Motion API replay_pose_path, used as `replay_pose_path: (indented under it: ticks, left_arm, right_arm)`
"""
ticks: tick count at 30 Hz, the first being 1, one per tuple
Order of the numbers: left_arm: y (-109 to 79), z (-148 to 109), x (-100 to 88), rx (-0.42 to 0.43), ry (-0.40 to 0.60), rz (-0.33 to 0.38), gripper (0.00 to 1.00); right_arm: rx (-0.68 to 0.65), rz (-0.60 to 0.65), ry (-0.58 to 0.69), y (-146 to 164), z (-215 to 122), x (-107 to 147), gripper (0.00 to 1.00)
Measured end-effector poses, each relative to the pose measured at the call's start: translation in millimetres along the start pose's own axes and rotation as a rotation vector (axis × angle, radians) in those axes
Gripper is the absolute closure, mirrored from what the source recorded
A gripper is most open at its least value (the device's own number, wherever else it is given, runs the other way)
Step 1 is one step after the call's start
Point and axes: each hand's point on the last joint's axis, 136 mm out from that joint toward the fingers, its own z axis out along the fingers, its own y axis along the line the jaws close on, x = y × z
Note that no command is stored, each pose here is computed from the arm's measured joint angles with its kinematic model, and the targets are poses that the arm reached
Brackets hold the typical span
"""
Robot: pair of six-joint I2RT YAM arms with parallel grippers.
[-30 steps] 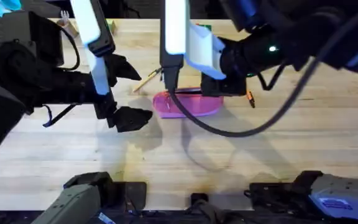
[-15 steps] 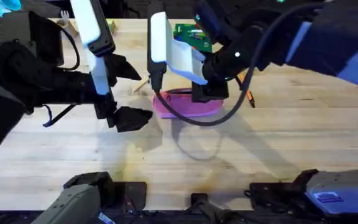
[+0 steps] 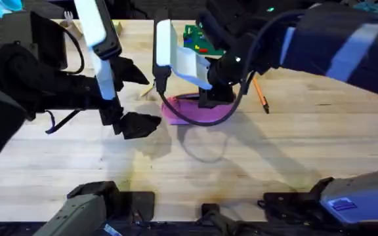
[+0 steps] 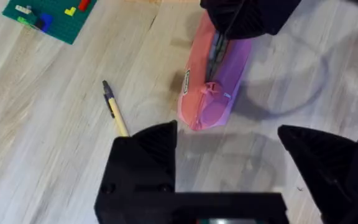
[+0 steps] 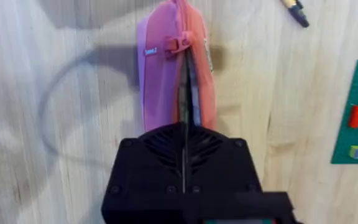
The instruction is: Unzip the bag, pick up the pens from the table one at a time and place them inside, then zip the bag closed.
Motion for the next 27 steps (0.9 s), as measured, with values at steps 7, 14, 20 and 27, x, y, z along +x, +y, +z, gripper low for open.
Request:
replay_pose_path:
  ticks: [7, 14, 20, 27]
  left_arm:
    - [0.0, 0, -0.1, 0.000, 0.000, 0.001, 0.007]
    - [0.0, 0, 0.1, 0.000, 0.000, 0.000, 0.008]
    - [0.0, 0, 0.0, 0.000, 0.000, 0.000, 0.007]
    - [0.0, 0, -0.1, 0.000, 0.000, 0.000, 0.007]
  right_arm:
    - [-0.047, 0.011, 0.033, 2, 24, 6, 0.969]
    - [-0.052, 0.015, 0.035, 2, 27, 7, 0.960]
    - [-0.056, 0.021, 0.038, 3, 27, 8, 0.171]
    - [-0.059, 0.023, 0.042, 4, 27, 9, 0.004]
